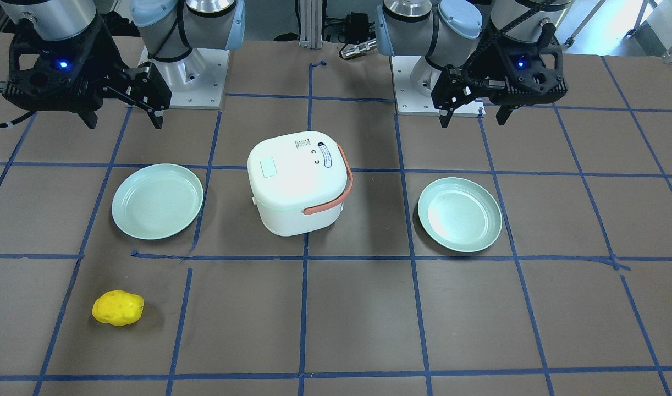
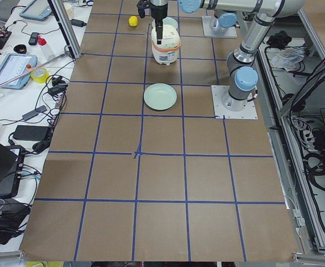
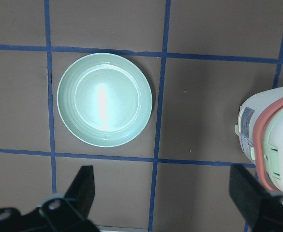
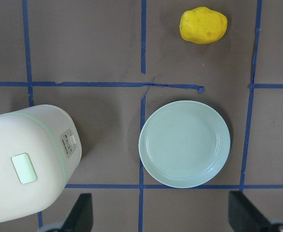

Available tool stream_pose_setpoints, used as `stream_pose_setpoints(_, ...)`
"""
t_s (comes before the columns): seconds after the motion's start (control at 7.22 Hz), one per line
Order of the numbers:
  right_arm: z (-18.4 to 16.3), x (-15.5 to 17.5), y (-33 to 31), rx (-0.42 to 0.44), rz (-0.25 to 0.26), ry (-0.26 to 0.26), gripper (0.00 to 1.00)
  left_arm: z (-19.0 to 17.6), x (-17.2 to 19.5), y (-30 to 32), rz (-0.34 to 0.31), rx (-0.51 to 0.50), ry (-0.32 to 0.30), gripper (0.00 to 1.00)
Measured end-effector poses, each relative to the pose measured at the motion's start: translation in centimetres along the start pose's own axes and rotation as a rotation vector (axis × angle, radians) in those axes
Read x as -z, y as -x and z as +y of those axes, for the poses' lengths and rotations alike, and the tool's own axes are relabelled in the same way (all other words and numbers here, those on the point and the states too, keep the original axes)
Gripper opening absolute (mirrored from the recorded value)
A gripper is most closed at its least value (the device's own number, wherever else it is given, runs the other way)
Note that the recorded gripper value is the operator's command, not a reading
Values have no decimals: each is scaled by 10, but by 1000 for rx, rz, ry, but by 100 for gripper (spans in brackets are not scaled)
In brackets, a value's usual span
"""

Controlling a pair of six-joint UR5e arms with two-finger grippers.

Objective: Press rice cooker button

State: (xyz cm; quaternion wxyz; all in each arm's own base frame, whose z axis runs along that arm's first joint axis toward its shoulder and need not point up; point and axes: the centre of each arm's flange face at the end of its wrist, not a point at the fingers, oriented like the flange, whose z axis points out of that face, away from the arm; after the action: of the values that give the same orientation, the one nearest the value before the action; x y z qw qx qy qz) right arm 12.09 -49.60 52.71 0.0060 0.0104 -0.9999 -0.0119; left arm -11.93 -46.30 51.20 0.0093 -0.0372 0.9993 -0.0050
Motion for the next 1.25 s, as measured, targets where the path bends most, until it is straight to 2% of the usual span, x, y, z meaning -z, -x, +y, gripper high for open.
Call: stream_pose_setpoints(1.25,1,2,1,-1,-12,-3,100,0,0,0,0,0,0,100)
